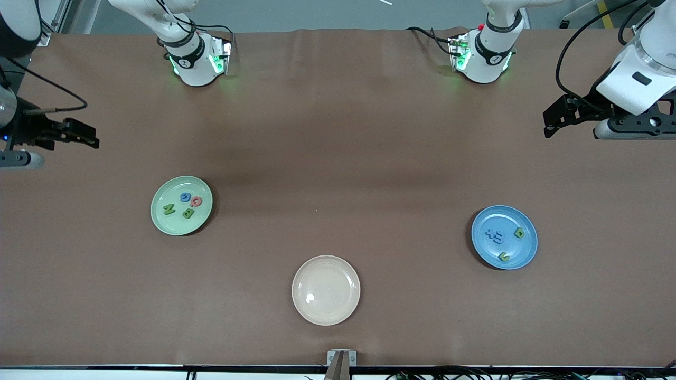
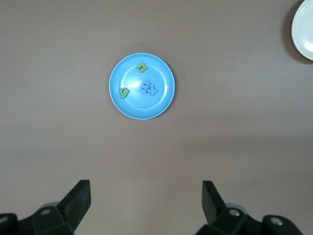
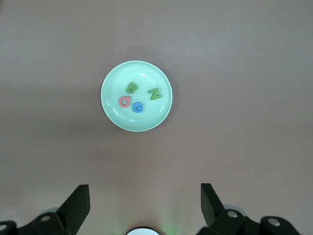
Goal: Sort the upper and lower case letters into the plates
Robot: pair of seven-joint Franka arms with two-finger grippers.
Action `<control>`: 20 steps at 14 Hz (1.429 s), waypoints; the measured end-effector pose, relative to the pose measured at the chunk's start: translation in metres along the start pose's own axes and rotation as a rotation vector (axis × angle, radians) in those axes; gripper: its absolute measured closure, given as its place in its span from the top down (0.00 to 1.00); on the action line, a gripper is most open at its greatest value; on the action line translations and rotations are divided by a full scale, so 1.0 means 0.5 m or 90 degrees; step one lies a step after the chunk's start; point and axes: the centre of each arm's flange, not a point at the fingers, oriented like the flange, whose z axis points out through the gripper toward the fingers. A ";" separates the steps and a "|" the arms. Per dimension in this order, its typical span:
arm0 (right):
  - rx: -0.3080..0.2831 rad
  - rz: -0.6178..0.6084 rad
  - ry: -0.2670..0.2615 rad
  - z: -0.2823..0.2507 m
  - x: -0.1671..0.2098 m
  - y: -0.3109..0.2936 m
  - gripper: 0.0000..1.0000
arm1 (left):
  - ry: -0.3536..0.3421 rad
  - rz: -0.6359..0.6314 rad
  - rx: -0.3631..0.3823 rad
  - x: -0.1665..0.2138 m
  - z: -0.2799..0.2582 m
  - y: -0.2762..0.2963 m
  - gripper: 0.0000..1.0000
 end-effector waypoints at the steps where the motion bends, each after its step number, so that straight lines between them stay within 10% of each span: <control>1: -0.001 -0.002 0.004 -0.006 -0.013 -0.004 1.00 | 0.000 0.000 0.000 0.000 0.001 0.000 1.00; 20: -0.001 -0.008 0.058 -0.058 -0.138 -0.014 1.00 | -0.002 -0.023 0.000 0.004 0.001 -0.039 1.00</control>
